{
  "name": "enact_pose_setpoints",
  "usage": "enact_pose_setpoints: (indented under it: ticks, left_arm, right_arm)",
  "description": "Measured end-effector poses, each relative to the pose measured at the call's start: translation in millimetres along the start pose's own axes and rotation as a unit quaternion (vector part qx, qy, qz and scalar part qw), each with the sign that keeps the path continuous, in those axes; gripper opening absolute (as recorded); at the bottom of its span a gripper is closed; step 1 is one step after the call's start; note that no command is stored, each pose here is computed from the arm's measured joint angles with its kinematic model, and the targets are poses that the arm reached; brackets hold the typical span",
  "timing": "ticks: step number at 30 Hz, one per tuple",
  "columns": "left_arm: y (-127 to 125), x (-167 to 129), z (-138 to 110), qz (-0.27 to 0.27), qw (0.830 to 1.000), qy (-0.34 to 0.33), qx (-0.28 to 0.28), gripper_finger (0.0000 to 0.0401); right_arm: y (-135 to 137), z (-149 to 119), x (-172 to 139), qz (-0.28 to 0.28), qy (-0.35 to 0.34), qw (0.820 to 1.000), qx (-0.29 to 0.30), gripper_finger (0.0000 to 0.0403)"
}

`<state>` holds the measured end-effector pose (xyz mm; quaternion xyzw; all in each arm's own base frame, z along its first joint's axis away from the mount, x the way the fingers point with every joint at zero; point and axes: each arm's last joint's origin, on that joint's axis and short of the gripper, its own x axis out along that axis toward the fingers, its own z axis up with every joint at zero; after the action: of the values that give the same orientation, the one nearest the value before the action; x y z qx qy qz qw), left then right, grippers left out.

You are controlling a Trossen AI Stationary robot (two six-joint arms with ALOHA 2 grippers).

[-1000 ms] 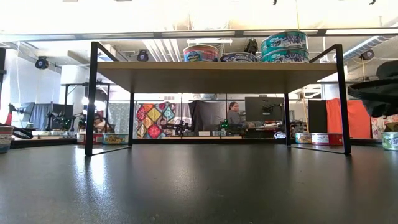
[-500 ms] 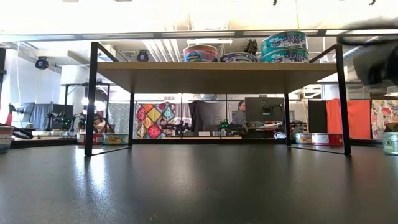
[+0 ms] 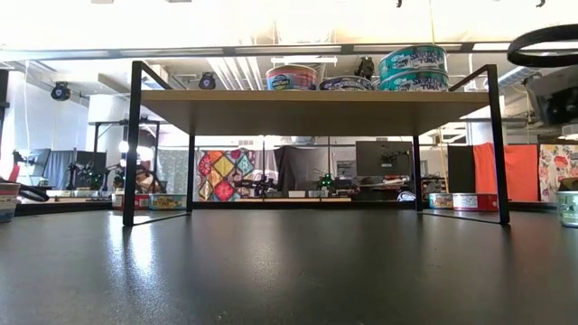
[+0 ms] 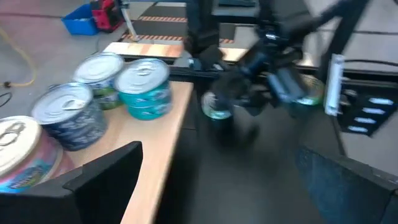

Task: Stack canned seafood by type on shelf
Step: Put the green tuna can on the shelf

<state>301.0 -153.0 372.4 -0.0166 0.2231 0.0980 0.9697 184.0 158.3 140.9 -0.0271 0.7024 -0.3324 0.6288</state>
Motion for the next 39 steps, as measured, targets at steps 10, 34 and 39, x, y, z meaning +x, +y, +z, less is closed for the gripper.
enact_pose_setpoints:
  ticks: [10,34,39]
  left_arm:
    - [-38,-38,-36,-0.027,0.998,0.056,-0.013,0.0400]
    - [-115,7,-143,-0.045,0.980,0.189,-0.050,0.0383]
    - [-119,9,-149,-0.046,0.980,0.194,-0.026,0.0382]
  right_arm:
    - [34,18,-77,0.203,-0.068,0.977,-0.010,0.0013]
    - [14,-40,-39,0.004,-0.056,0.980,-0.189,0.0013]
    - [28,-40,-24,0.072,-0.066,0.957,-0.274,0.0013]
